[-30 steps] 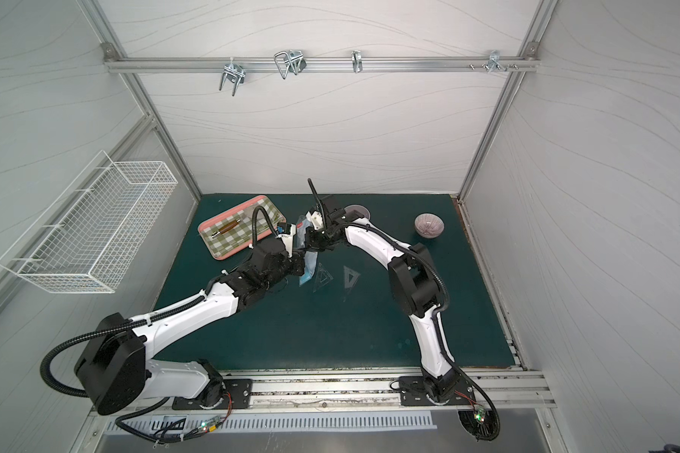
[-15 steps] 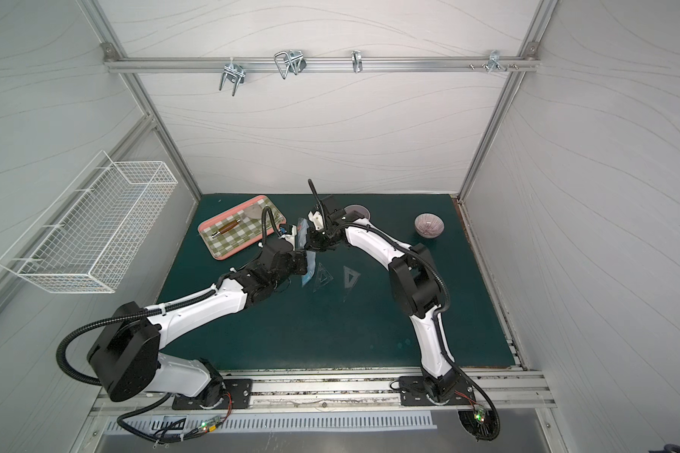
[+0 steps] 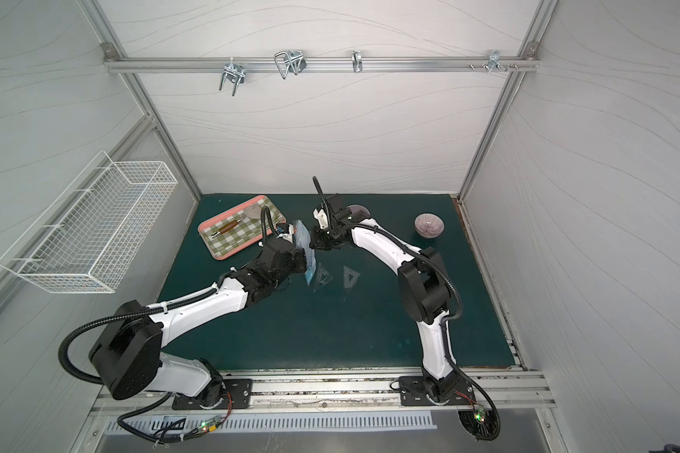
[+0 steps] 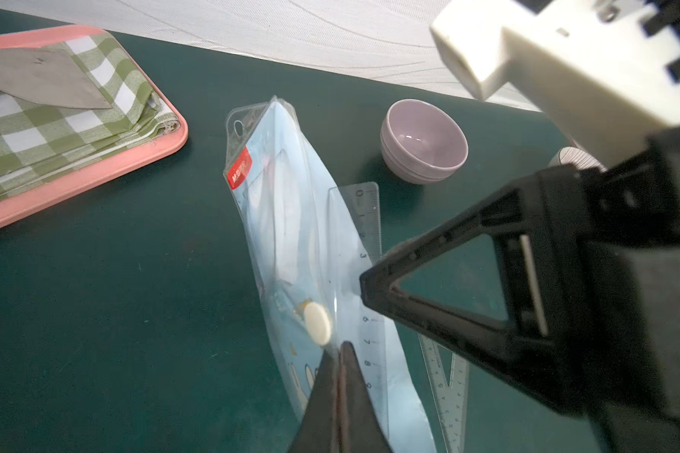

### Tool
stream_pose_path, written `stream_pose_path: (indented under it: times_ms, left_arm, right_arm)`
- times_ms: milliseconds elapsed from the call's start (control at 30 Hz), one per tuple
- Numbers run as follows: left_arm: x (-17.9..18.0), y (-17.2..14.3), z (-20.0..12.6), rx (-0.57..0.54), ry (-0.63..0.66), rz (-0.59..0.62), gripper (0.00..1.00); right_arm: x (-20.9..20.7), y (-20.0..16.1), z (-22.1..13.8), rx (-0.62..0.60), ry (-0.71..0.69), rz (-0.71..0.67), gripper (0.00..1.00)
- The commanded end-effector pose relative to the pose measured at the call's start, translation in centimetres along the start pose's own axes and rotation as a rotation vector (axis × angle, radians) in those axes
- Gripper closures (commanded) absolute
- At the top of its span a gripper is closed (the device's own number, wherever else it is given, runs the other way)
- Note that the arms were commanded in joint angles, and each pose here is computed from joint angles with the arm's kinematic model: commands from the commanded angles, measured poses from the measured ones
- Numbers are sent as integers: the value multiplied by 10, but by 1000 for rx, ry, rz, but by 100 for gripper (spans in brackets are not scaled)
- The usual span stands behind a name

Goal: Open the ruler set and take out the ruler
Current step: Take out the ruler from the ruler set bag, then place the ruler at the center of the board.

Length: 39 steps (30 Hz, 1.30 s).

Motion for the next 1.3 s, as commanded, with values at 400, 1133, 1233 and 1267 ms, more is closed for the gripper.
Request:
stream_pose_path:
  times_ms: [400,1133,1233,1267]
  left_arm:
    - [-11,22,3,-53,-34,-54,100]
    - [0,25,-11,-58,14,23,100]
    - [2,26,-18,-60,19,34,100]
    - [2,27,-20,-61,18,38,100]
  right_arm:
    - [4,32,-61,-204,-151,-99,100]
    - [-24,13,-147,-254,-113,-59,100]
    - [-37,-11,-154,-218,-96,-35,100]
    - [-41,-16,-157,-213,-95,-29,100]
Point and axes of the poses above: each gripper's point midway between its finger pads, its own z axis out along the fingers, its own x axis along the line the jaws close on, y = z × x, the point moved 2 cm from there along -z, back along the fingers, and after that the axes turned 13 degrees about -z, right-handed, at the moved point
